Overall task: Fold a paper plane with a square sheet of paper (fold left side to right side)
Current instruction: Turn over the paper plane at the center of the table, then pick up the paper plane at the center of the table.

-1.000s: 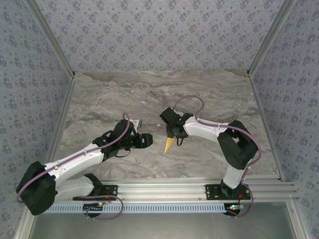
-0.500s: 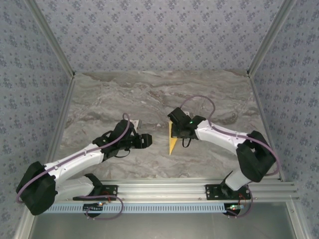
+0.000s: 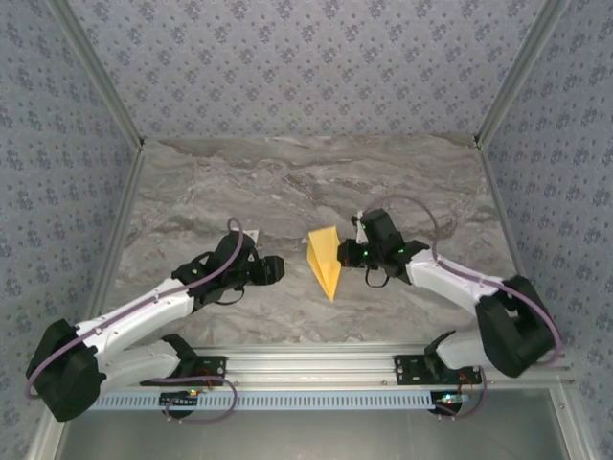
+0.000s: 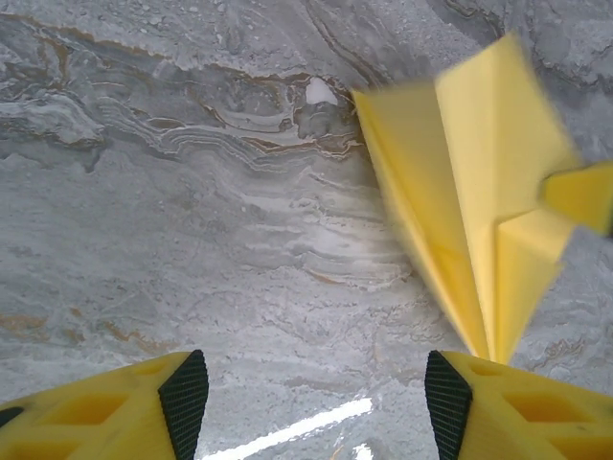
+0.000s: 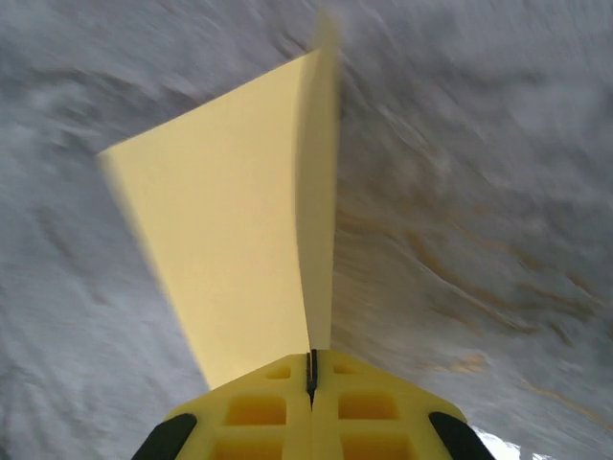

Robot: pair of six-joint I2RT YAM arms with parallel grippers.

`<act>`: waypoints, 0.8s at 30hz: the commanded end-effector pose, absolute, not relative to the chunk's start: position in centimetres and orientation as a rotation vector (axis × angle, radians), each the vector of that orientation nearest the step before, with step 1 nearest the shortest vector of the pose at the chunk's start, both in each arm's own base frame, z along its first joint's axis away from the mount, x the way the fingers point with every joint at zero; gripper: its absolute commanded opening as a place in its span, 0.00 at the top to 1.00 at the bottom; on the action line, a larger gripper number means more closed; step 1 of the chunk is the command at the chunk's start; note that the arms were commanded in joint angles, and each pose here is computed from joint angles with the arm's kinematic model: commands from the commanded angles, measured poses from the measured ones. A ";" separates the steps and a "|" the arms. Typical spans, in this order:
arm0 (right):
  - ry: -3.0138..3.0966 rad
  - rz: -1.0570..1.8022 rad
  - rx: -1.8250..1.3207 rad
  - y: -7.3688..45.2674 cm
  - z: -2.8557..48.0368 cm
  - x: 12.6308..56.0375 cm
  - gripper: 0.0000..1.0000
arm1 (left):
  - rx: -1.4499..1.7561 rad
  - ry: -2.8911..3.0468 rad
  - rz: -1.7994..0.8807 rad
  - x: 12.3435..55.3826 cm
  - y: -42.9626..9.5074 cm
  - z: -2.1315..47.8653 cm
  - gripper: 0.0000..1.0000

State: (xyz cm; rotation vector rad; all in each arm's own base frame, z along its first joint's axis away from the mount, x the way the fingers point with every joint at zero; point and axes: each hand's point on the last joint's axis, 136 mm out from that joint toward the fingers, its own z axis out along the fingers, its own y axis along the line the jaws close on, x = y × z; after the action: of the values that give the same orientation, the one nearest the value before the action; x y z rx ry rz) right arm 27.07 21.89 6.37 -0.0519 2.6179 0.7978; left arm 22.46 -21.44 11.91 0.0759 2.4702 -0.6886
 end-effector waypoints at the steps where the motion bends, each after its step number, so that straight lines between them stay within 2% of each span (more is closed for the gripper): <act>1: 2.599 0.858 -0.072 21.7 6.3 27.4 0.94 | 0.053 2.439 -0.680 23.0 -21.2 13.6 0.36; 5: 2.611 0.672 -0.081 19.2 7.3 27.3 0.68 | 0.046 2.431 -0.678 23.1 -21.1 13.7 0.36; 8: 2.640 0.582 -0.100 17.9 8.5 26.6 0.58 | 0.052 2.428 -0.672 23.2 -21.1 13.8 0.35; 16: 2.726 0.557 -0.216 19.1 10.3 23.0 0.52 | 0.051 2.400 -0.673 23.5 -21.1 14.2 0.28; 21: 2.817 0.501 -0.182 19.7 8.7 22.1 0.48 | 0.039 2.379 -0.696 23.5 -21.2 14.3 0.16; 24: 2.850 0.482 -0.149 19.8 7.5 22.2 0.46 | 0.043 2.380 -0.700 23.4 -21.1 14.3 0.14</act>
State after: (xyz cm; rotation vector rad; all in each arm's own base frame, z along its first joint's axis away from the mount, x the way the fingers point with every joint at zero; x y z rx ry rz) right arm 22.59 20.50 8.55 -0.2153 2.7808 0.5544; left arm 22.86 -21.01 12.83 0.0513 2.4296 -0.6777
